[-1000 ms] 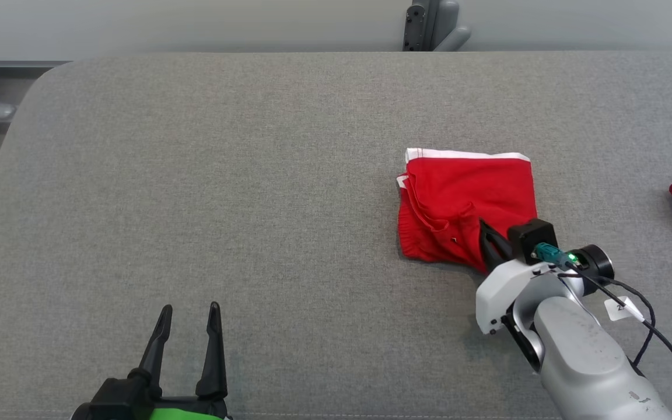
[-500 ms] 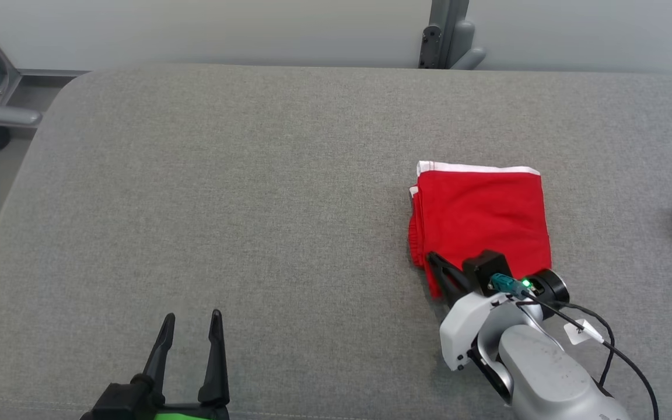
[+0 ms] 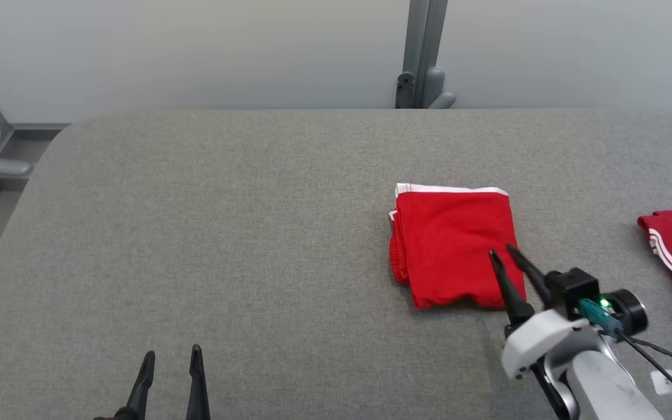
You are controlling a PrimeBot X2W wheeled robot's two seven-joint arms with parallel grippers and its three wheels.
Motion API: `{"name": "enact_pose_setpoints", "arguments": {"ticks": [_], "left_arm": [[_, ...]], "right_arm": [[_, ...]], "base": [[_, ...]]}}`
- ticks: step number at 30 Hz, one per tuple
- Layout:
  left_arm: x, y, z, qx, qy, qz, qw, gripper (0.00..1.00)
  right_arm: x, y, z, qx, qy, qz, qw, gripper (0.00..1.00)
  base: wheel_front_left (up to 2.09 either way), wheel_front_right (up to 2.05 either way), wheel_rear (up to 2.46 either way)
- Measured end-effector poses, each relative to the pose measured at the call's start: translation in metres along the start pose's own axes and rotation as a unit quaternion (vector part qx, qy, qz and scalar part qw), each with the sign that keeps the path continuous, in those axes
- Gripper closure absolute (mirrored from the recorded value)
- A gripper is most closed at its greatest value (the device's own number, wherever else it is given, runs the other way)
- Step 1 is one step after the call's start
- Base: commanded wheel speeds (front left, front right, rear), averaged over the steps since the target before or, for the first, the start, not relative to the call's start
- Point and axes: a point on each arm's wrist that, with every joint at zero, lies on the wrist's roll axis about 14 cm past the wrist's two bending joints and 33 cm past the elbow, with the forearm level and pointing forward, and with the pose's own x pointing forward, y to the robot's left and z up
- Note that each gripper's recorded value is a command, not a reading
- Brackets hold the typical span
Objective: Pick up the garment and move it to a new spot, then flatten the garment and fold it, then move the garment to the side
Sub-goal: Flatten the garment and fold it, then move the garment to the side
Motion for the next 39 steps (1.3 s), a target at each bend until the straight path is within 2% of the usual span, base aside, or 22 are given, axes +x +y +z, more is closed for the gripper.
{"name": "enact_pose_setpoints", "arguments": {"ticks": [7,16,23,39], "left_arm": [[-0.005,0.004,-0.005,0.022,0.006,-0.009,1.000,0.00],[-0.007,-0.014,-0.019,0.029,0.027,-0.062,0.997,0.00],[-0.001,-0.023,-0.022,0.029,0.033,-0.079,0.996,0.00],[0.015,-0.033,-0.032,0.021,0.053,-0.094,0.994,0.00]], "right_arm": [[-0.063,-0.050,0.004,-0.010,-0.019,-0.098,0.995,0.00],[-0.109,-0.081,-0.011,0.006,-0.004,-0.185,0.983,0.00],[-0.120,-0.087,-0.024,0.016,0.013,-0.209,0.978,0.00],[-0.106,-0.098,-0.033,0.020,0.029,-0.218,0.975,0.00]], "base": [[0.00,0.00,0.00],[0.00,0.00,0.00],[0.00,0.00,0.00],[0.00,0.00,0.00]]}}
